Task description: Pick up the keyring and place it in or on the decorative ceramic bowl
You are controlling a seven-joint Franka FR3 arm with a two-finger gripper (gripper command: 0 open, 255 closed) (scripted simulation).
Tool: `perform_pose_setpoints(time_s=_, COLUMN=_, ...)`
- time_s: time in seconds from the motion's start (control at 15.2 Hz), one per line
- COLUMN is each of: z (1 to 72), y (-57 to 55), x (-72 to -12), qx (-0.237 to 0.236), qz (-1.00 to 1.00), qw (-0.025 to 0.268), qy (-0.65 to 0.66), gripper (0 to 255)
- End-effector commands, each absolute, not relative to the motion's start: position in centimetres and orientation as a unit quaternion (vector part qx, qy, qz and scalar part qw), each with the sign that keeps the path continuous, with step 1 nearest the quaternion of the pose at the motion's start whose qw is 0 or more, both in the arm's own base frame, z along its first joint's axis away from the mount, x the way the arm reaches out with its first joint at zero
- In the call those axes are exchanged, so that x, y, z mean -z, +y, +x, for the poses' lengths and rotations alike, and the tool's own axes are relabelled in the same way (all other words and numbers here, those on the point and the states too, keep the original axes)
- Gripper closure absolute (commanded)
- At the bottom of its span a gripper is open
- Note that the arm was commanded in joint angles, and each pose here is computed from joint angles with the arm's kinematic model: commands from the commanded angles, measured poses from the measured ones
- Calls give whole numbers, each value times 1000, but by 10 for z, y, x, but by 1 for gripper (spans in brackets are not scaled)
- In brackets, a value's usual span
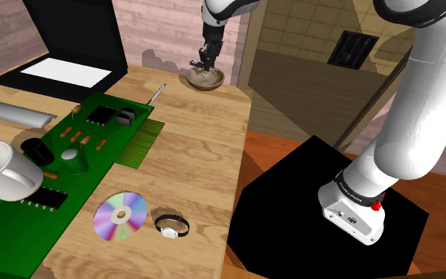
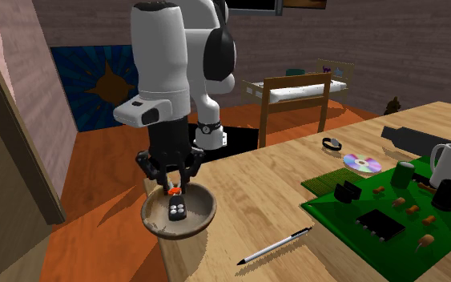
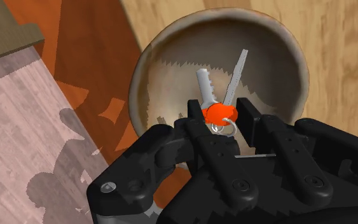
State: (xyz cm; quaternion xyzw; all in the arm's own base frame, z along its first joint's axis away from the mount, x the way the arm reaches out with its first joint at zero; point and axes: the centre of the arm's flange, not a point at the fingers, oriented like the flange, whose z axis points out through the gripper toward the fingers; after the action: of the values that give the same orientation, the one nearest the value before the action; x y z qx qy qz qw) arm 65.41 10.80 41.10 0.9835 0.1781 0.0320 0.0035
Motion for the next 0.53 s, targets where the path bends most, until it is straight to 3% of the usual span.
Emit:
perform_pose_setpoints(time_s=0.0, z=654, y=108, x=-400, qx=-32, qz=983, qw=4, qy=178, gripper=255)
perform_pose_setpoints(time_s=0.46, z=654, y=108, x=-388, qx=-32, qz=983, qw=4, qy=178, gripper=255)
